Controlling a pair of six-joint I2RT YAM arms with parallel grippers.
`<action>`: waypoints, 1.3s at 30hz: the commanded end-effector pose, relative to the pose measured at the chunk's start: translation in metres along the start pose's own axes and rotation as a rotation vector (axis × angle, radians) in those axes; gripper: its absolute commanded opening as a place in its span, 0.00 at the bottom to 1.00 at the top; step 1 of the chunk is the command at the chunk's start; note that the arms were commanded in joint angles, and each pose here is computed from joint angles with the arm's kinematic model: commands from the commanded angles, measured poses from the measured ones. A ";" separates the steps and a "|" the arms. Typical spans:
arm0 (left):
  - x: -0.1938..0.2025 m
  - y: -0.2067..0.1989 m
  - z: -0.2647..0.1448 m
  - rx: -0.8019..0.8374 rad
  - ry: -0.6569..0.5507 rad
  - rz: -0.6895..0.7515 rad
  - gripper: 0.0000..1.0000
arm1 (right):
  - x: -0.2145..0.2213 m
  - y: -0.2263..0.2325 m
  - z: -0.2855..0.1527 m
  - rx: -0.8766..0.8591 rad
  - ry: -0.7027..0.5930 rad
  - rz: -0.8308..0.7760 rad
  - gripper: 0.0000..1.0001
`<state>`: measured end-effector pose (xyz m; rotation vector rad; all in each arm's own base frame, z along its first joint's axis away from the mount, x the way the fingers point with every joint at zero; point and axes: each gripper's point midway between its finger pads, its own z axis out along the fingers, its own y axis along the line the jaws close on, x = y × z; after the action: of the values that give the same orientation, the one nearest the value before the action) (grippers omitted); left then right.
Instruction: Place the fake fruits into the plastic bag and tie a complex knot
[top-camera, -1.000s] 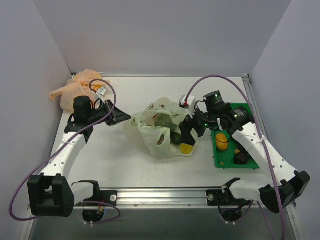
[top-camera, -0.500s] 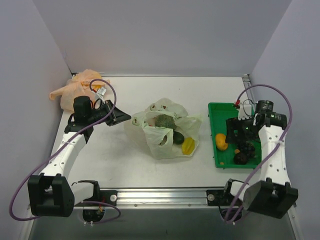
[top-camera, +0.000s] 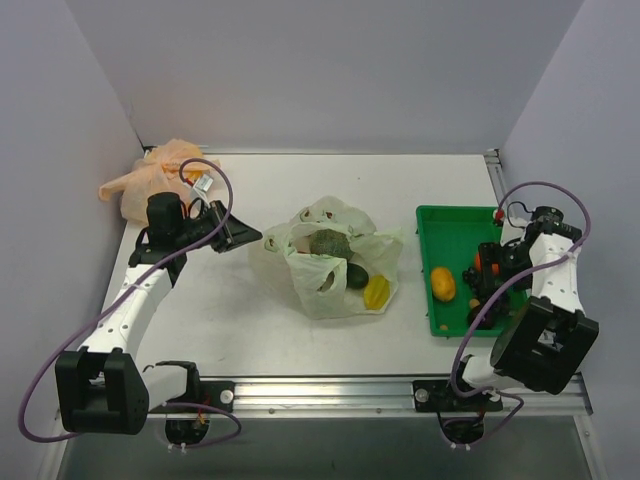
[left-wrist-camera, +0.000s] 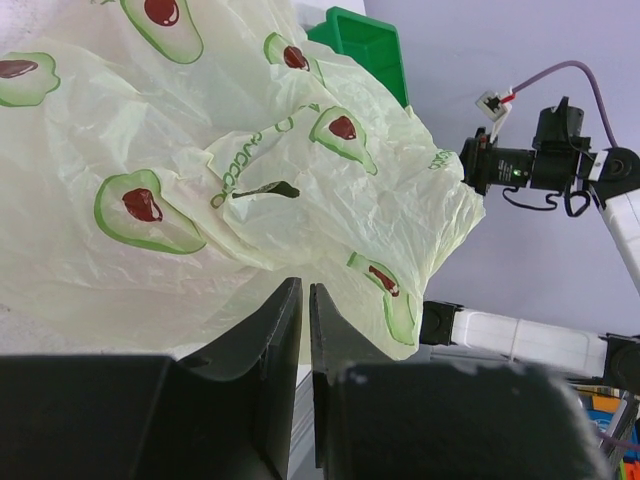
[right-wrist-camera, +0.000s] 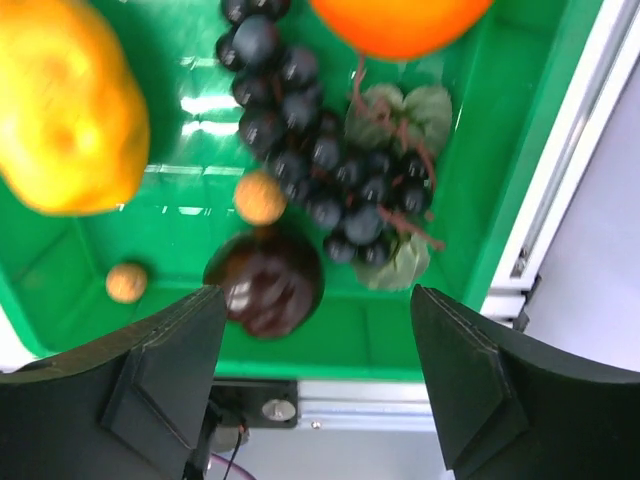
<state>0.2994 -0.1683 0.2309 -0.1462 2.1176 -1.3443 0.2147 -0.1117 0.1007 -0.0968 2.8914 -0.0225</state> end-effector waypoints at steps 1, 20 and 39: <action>-0.016 -0.019 -0.005 0.033 -0.029 0.080 0.19 | -0.013 -0.011 0.008 0.019 0.007 0.036 0.76; -0.015 -0.009 -0.002 0.016 -0.019 0.086 0.19 | -0.001 -0.003 0.090 -0.025 0.174 0.021 0.81; -0.015 -0.008 -0.006 0.023 -0.022 0.090 0.19 | -0.020 0.004 0.042 0.035 0.044 -0.020 0.17</action>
<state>0.3056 -0.1621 0.2267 -0.1280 2.1276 -1.3109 0.2435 -0.1098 0.0333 -0.1210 2.9737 -0.0828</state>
